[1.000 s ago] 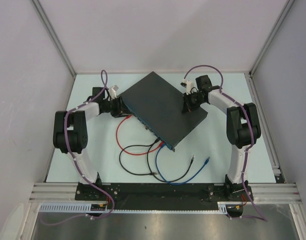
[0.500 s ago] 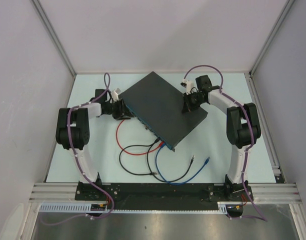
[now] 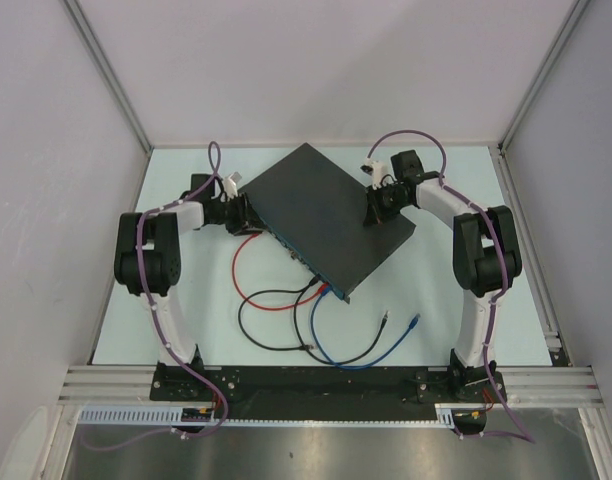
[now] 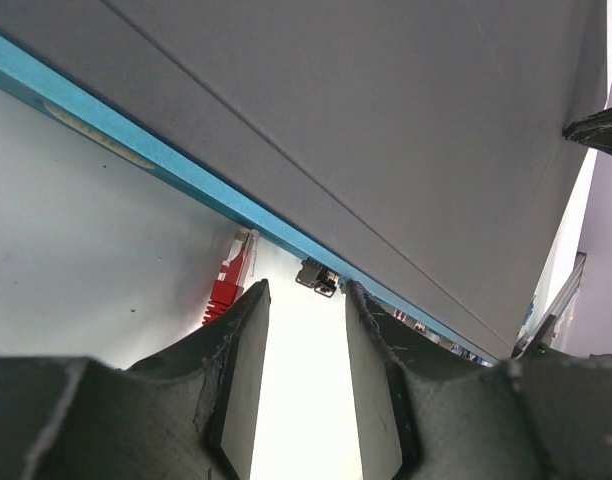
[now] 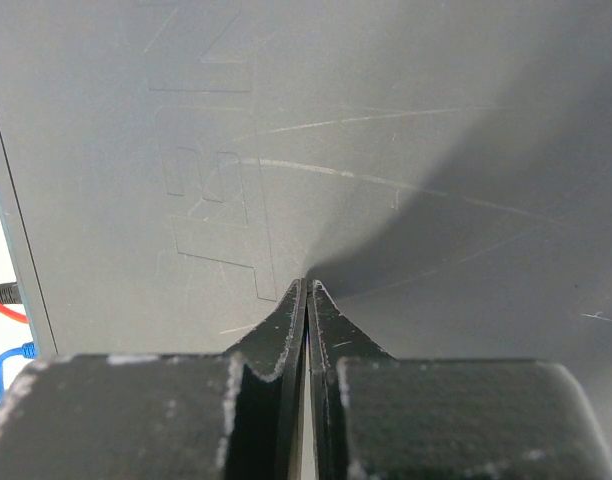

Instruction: Pull the plug from the switch port

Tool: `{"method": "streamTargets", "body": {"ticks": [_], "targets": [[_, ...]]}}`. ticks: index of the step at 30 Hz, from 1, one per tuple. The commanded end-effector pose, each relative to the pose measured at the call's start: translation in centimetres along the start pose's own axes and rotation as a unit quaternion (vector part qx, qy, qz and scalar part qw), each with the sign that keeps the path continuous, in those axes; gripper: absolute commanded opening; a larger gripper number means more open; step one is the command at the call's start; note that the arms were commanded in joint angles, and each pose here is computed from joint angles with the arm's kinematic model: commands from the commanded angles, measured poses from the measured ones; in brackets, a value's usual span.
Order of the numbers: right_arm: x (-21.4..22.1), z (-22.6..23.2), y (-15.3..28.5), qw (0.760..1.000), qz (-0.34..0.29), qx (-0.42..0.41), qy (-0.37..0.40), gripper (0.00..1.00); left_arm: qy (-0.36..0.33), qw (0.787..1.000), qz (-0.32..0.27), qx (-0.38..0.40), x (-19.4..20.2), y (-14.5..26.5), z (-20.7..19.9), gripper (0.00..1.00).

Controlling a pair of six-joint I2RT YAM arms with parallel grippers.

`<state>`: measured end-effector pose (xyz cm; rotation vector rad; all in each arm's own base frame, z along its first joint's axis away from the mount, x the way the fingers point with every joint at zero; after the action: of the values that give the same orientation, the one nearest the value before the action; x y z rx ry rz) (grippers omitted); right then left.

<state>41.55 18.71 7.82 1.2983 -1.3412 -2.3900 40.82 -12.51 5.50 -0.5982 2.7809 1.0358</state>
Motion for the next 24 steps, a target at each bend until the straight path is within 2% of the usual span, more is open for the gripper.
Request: {"method": "streamTargets", "body": {"ticks": [1, 18, 24], "targets": [[3.1, -0.9, -1.9, 0.998, 0.049, 0.023, -0.007, 0.04, -0.010, 1.000, -0.011, 0.004, -1.2, -0.6, -0.7, 0.42], [3.2, -1.2, -2.2, 0.998, 0.055, 0.039, -0.001, 0.04, 0.004, 0.997, -0.001, -0.078, 1.1, -0.4, 3.0, 0.40], [3.3, -1.3, -2.3, 0.998, 0.057, 0.041, -0.002, 0.04, 0.005, 0.996, -0.006, -0.091, 0.9, -0.2, 3.2, 0.41]]}}
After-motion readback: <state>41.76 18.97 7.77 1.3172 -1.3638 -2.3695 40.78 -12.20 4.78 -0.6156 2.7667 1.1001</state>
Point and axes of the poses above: each gripper's point midway between its finger pads, its own y axis back along the fingers, its own z axis along the line the jaws close on, x = y × z, the point moved 2 cm from there along y, back along the fingers, and after that the axes turned 10 degrees about y, right-handed, at the moved point
